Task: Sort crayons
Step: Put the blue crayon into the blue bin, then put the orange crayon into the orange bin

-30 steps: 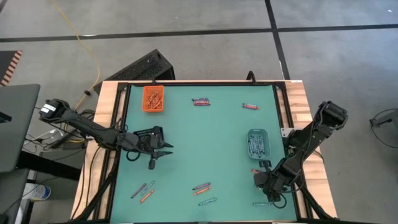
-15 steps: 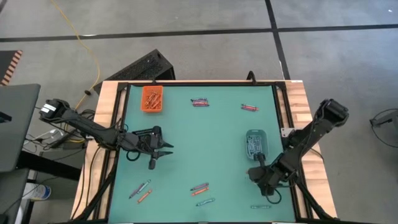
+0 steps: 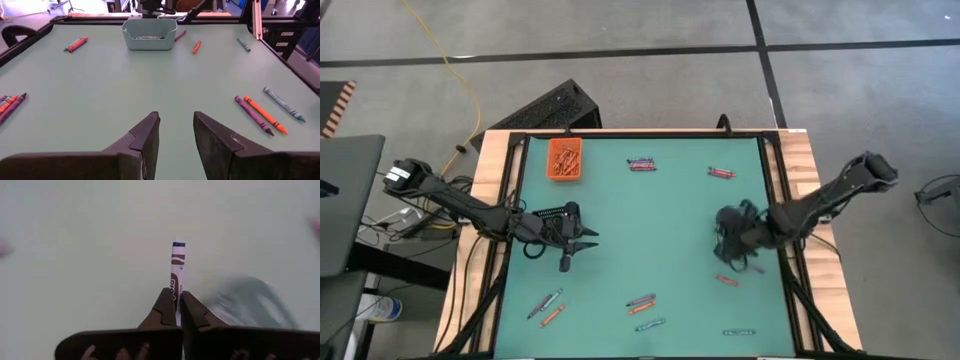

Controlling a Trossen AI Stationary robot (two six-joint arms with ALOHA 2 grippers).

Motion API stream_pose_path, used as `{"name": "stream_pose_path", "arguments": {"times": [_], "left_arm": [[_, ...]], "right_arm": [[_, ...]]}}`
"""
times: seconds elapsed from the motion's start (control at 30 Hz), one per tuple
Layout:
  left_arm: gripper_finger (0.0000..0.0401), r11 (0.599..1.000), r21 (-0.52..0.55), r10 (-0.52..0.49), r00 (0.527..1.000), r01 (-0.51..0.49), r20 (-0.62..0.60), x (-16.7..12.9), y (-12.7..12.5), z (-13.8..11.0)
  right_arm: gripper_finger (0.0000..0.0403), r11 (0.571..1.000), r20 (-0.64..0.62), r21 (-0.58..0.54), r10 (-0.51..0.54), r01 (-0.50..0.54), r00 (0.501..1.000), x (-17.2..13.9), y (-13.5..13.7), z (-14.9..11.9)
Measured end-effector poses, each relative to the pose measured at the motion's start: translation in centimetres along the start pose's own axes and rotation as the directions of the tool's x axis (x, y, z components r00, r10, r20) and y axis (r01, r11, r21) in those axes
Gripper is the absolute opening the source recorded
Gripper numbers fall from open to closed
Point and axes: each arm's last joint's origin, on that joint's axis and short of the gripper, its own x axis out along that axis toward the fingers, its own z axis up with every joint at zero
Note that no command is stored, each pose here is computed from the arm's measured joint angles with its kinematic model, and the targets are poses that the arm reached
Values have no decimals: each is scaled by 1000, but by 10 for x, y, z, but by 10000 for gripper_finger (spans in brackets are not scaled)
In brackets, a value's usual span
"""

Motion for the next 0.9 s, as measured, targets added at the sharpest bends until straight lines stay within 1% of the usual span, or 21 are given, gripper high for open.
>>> {"name": "stream_pose_path", "arguments": {"times": [0.1,0.17,0.27,0.57,0.63,0.7,0.77,0.83,0.9], "left_arm": [[110,1000,2,1,1000,-1,-7,0,0,-1],[110,1000,5,2,1000,-2,-16,0,0,-2],[110,1000,-1,3,1000,-3,-23,0,0,-2],[110,1000,-6,5,999,-5,-35,0,0,-4],[110,1000,-3,6,999,-6,-44,0,0,-4],[110,1000,-3,6,999,-6,-43,0,0,-4],[110,1000,-3,5,999,-6,-43,0,0,-4],[110,1000,-3,8,999,-8,-42,0,1,-4],[110,1000,-3,10,999,-10,-42,0,1,-4]], "right_arm": [[3,981,-86,155,-102,115,991,5,-18,5],[8,963,-138,221,-129,158,982,9,-24,8],[22,957,-186,242,-115,159,976,15,-26,11],[79,953,-226,241,-127,182,966,20,-25,11],[88,959,-251,232,-104,164,962,20,-25,10],[95,974,-294,197,-55,116,954,18,-23,8],[98,985,-308,158,-19,71,951,16,-18,5],[99,994,-299,110,39,-6,954,13,-9,1],[99,992,-276,51,127,-117,953,9,4,-3]]}}
